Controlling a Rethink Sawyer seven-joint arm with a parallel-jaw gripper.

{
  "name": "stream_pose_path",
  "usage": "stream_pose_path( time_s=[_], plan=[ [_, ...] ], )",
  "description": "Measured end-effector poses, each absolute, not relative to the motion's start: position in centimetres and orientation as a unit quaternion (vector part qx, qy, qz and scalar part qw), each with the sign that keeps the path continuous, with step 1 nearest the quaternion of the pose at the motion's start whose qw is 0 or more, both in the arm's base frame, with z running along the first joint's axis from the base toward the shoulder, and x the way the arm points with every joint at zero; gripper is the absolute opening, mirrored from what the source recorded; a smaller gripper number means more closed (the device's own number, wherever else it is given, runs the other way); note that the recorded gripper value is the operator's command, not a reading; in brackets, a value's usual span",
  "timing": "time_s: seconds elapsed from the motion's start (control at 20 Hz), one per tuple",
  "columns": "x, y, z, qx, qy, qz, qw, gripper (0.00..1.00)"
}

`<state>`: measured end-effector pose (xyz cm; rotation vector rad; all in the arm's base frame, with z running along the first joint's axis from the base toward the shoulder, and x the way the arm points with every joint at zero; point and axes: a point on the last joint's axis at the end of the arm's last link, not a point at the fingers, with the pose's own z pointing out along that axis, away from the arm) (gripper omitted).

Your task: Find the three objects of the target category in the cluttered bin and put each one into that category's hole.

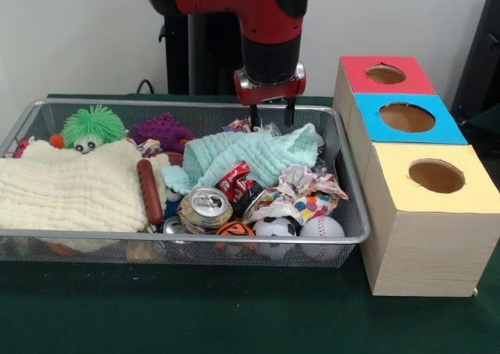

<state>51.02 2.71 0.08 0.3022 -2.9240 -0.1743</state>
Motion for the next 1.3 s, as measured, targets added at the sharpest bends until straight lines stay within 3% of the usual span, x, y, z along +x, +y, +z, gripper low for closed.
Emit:
stream_pose_path(
  time_s=[0.35, 1.3],
  plan=[
    [51.07, 2.80, -0.86, 0.094, -0.987, -0.085, 0.100, 1.00],
    [50.72, 3.33, -1.02, 0.150, -0.983, -0.059, 0.082, 1.00]
  ],
)
